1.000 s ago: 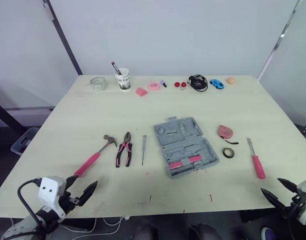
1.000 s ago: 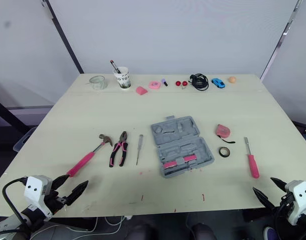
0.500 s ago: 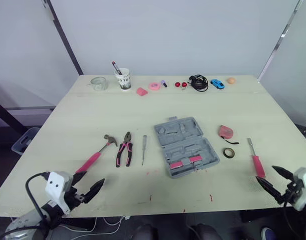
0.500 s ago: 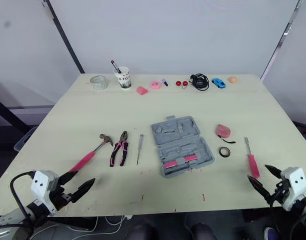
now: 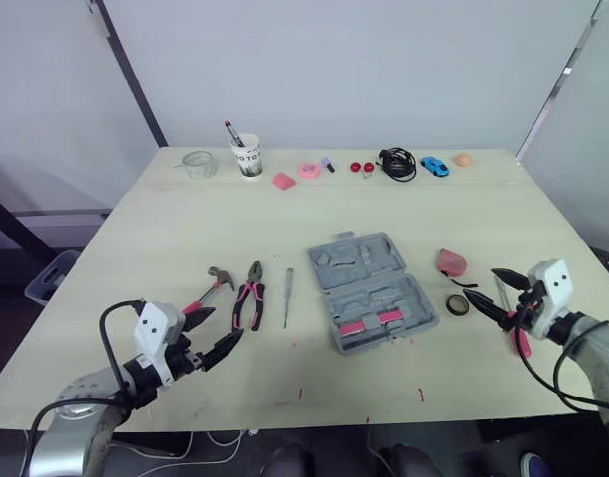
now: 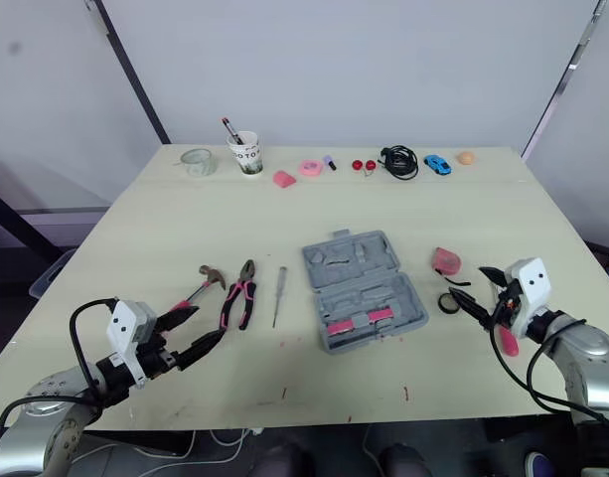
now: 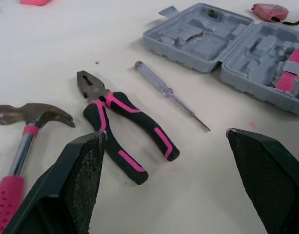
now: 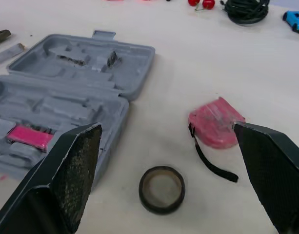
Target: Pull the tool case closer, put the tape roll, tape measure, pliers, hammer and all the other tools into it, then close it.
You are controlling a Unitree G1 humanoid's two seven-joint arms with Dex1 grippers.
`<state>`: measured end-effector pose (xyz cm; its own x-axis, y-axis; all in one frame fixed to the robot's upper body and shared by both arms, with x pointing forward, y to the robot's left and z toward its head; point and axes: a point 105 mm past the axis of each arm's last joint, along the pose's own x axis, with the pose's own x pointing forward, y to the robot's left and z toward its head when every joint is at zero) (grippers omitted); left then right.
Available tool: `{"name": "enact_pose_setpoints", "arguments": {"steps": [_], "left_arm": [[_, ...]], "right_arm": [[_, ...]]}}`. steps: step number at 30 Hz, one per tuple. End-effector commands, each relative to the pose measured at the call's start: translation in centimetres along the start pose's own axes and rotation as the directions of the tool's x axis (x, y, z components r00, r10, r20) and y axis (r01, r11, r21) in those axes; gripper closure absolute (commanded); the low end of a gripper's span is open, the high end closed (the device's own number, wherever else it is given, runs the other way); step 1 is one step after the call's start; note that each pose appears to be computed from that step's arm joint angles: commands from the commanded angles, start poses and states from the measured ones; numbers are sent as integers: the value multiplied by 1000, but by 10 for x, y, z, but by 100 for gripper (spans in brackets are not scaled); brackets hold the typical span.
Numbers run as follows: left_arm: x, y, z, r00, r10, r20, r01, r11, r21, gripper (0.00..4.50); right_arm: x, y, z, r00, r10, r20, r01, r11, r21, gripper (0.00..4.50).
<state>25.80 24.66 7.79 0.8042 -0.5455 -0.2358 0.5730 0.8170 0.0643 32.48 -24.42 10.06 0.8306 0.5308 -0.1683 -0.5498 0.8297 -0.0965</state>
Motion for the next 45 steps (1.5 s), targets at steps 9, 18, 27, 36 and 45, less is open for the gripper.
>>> {"name": "enact_pose_setpoints", "arguments": {"steps": [9,18,27,36,45], "left_arm": [[50,-7,11,989,-138,-45,141,988,62,31],[75,-3,10,983,-160,-91,167,983,72,70],[102,-4,12,970,-203,-137,216,973,84,407],[122,-13,8,942,-271,-197,288,955,65,449],[125,-15,7,931,-296,-212,313,948,52,449]], "right_arm": [[80,-10,27,992,59,-110,-72,991,-116,0],[104,-18,31,980,44,-195,-84,975,-206,40],[122,-5,32,972,87,-220,-147,949,-278,402],[136,14,16,944,121,-307,-214,932,-293,446],[144,32,8,922,178,-345,-292,903,-314,446]]}}
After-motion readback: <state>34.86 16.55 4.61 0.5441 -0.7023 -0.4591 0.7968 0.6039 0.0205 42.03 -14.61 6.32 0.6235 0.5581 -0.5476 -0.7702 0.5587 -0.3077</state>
